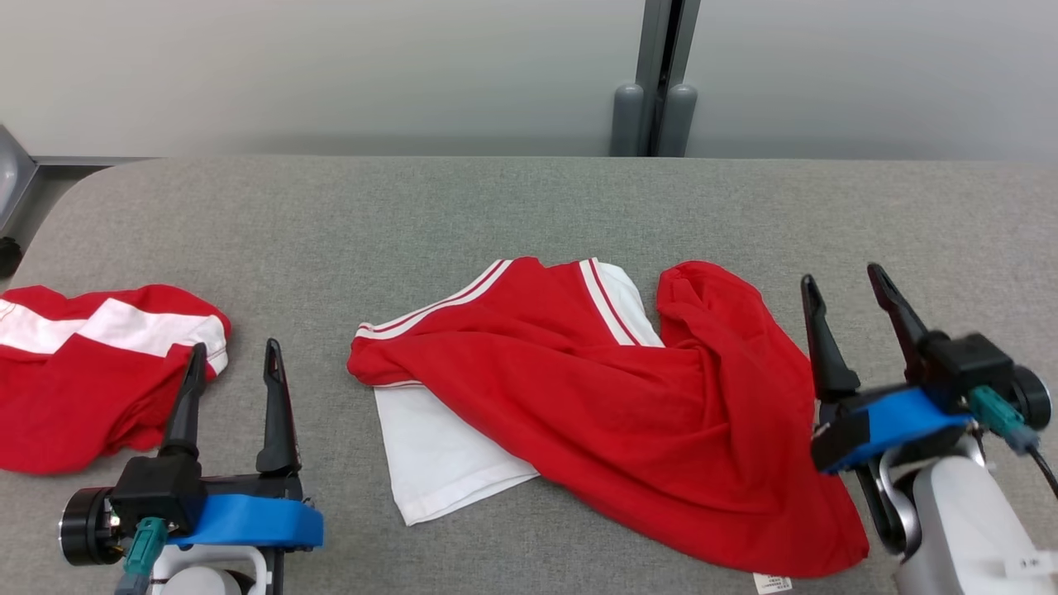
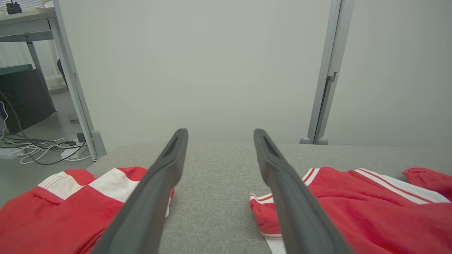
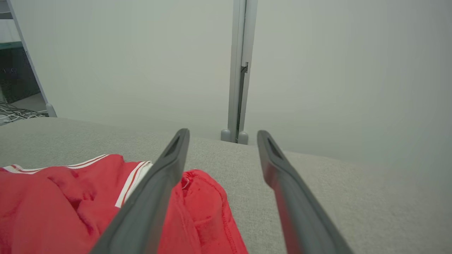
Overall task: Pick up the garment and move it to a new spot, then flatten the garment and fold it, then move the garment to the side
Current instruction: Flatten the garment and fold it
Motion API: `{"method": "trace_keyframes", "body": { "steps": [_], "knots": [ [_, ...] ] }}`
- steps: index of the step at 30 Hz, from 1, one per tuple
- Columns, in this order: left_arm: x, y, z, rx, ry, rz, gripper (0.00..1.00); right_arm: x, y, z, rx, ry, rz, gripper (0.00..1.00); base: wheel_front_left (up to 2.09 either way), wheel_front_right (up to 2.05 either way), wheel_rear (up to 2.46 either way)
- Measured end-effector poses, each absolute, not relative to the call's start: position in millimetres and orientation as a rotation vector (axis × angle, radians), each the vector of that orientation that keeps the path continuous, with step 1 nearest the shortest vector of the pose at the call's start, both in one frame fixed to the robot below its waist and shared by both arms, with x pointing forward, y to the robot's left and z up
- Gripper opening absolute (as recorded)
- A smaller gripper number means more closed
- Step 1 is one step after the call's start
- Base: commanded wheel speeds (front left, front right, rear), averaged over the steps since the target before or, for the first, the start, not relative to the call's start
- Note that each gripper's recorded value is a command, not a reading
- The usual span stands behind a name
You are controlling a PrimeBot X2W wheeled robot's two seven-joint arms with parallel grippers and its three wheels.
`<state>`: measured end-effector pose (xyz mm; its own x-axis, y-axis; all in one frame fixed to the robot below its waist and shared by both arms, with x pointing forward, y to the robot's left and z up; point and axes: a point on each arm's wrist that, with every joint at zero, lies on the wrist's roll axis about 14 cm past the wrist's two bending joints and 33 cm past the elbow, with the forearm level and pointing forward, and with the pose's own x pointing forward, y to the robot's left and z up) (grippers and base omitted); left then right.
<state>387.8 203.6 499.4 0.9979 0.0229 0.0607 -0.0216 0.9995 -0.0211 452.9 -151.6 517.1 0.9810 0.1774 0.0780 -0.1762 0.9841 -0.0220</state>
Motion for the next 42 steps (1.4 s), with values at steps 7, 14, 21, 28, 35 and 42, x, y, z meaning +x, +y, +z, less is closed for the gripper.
{"method": "trace_keyframes", "body": {
  "steps": [7, 14, 21, 28, 35, 42],
  "knots": [
    [388, 206, 498, -0.026, -0.057, 0.029, 1.0, 470, -118, 493, -0.067, 0.058, 0.299, 1.0, 0.0, 0.0, 0.0],
    [390, 212, 494, -0.029, -0.045, 0.048, 1.0, 473, -102, 442, -0.124, 0.28, 0.382, 1.0, 0.0, 0.0, 0.0],
    [394, 215, 487, -0.029, -0.025, 0.057, 1.0, 471, -111, 393, -0.165, 0.491, 0.393, 0.0, 0.0, 0.0, 0.0],
    [397, 216, 485, -0.035, -0.02, 0.062, 1.0, 494, -129, 402, -0.16, 0.451, 0.349, 0.0, 0.0, 0.0, 0.0],
    [400, 215, 486, -0.037, -0.025, 0.056, 1.0, 534, -151, 439, -0.147, 0.325, 0.271, 0.0, 0.0, 0.0, 0.0],
    [400, 217, 487, -0.041, -0.027, 0.067, 1.0, 552, -162, 447, -0.14, 0.282, 0.218, 0.42, 0.0, 0.0, 0.0]
  ]
}}
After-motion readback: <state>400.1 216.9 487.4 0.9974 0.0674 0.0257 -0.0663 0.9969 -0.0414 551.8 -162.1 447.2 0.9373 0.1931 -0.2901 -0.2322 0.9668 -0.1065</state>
